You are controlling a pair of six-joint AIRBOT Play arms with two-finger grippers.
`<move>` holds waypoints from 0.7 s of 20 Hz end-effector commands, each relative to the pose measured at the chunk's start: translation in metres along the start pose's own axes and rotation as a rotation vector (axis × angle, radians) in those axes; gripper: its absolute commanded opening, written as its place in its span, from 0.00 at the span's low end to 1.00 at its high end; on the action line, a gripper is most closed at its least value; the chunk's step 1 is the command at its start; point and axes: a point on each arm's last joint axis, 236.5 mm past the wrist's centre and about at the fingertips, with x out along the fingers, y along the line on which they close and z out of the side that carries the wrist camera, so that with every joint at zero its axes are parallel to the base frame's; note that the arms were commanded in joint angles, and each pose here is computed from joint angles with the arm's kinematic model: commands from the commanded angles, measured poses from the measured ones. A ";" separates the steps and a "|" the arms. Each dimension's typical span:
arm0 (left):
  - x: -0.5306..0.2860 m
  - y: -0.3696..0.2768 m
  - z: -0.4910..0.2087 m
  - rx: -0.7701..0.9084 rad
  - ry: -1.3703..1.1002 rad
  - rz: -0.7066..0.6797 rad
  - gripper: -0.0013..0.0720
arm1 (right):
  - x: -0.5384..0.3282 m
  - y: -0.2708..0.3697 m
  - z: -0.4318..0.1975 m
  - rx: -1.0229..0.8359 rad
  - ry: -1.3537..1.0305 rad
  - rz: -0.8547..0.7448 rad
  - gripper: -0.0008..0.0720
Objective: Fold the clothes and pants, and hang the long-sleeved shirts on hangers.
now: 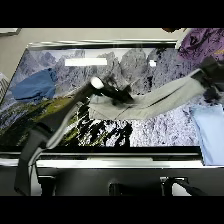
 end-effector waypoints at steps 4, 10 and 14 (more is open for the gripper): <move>-0.253 0.069 0.061 0.060 -0.314 0.476 0.04 | 0.075 0.121 -0.062 -0.076 0.087 0.131 0.06; -0.393 0.086 0.063 0.025 -0.530 0.555 0.04 | 0.183 0.205 -0.175 -0.106 0.237 0.181 0.06; -0.417 0.096 0.059 -0.004 -0.554 0.568 0.05 | 0.233 0.219 -0.227 -0.075 0.313 0.192 0.06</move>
